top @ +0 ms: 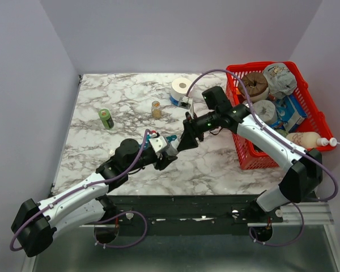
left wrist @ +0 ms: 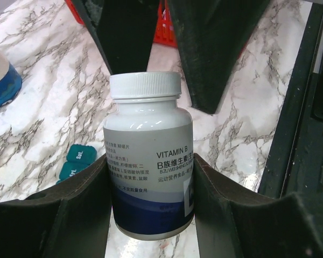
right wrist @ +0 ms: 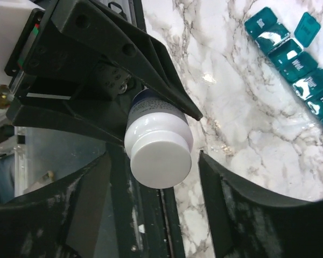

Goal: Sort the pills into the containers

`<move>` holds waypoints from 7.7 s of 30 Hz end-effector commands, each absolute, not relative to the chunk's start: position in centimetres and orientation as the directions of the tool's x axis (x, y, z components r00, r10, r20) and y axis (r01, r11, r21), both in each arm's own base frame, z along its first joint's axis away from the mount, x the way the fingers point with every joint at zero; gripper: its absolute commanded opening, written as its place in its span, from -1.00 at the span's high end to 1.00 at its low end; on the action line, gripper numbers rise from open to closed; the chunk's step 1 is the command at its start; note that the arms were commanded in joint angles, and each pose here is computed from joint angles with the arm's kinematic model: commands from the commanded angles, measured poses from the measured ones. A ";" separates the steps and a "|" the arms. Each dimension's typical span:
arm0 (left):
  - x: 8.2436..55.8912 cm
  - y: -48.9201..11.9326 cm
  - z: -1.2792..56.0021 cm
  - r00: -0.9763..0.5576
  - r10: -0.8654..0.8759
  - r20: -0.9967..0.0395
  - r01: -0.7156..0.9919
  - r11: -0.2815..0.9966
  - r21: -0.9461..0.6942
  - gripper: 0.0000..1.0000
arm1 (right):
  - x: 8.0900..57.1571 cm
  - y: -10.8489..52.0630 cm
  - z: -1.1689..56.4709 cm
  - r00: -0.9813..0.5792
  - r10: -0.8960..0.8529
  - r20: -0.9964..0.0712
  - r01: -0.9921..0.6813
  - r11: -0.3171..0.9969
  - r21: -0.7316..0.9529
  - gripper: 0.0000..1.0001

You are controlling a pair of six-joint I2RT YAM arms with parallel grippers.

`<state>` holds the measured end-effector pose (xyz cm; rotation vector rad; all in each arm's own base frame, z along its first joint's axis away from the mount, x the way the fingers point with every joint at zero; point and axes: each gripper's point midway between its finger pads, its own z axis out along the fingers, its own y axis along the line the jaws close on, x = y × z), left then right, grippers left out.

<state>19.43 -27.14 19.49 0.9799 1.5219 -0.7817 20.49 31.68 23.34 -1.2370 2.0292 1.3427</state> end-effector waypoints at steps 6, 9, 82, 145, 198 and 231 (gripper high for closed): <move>19.3 -27.6 21.2 -0.005 0.124 -0.992 0.905 0.423 0.048 1.00 | 18.3 32.5 25.8 -0.485 -0.430 -0.761 -0.823 -0.070 0.564 0.56; 18.3 -27.6 21.2 0.017 0.132 -0.991 0.924 0.377 0.066 1.00 | 17.3 32.1 27.4 -0.295 -0.393 -0.871 -0.881 -0.242 0.407 0.63; 16.6 -27.3 21.6 0.092 0.109 -0.990 0.935 0.332 0.124 1.00 | 17.1 32.3 27.7 0.059 -0.417 -0.907 -0.948 -0.308 0.079 -0.99; 17.0 -27.4 20.9 0.050 0.096 -0.994 0.930 0.358 0.081 1.00 | 18.6 30.8 27.0 0.450 -0.391 -0.803 -0.834 -0.505 -0.222 0.49; 19.0 -27.3 20.7 -0.022 0.059 -0.998 0.884 0.468 0.008 1.00 | 20.1 33.2 26.3 -0.312 -0.533 -0.786 -0.950 0.176 0.258 -0.91; 15.9 -27.6 20.2 0.002 0.151 -0.988 0.953 0.298 0.048 1.00 | 15.5 32.6 27.2 0.575 -0.201 -0.793 -0.698 -0.626 -0.347 0.51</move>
